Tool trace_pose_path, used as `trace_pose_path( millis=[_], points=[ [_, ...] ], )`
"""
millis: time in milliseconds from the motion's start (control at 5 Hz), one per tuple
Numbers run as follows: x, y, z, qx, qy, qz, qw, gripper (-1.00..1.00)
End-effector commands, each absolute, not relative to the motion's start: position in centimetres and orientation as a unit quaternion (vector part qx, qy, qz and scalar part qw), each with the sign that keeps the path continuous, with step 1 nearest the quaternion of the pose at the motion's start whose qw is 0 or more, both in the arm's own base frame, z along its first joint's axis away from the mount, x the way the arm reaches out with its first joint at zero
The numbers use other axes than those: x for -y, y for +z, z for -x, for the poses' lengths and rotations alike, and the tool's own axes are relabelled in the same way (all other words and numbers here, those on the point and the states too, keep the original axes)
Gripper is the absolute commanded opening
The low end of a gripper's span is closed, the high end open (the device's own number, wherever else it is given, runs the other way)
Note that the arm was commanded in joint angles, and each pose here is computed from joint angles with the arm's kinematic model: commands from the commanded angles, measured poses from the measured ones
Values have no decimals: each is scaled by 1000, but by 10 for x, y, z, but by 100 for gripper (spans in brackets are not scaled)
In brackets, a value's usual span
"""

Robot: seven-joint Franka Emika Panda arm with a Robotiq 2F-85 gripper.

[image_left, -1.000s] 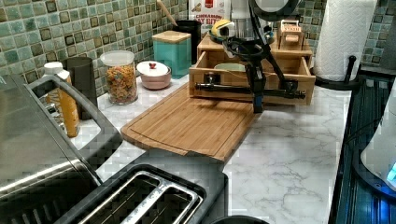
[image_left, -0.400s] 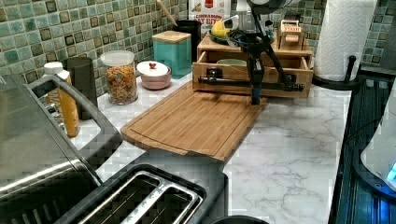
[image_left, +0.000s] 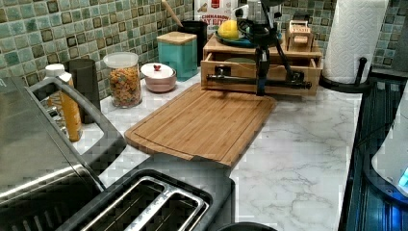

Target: Close the drawer.

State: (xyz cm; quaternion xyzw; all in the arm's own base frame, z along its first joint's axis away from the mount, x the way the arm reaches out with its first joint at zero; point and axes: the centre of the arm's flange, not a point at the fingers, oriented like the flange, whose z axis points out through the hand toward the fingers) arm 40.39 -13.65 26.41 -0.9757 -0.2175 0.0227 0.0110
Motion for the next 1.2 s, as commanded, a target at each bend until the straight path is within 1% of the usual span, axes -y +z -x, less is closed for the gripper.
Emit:
trace_pose_path(
  millis=[200, 400, 600, 1200],
  points=[
    [282, 302, -474, 138, -107, 979, -103, -100],
    [320, 309, -474, 153, -86, 977, -120, -100],
    [346, 333, -479, 148, -53, 980, -123, -100],
    [346, 333, -479, 148, -54, 980, -124, -100]
  ],
)
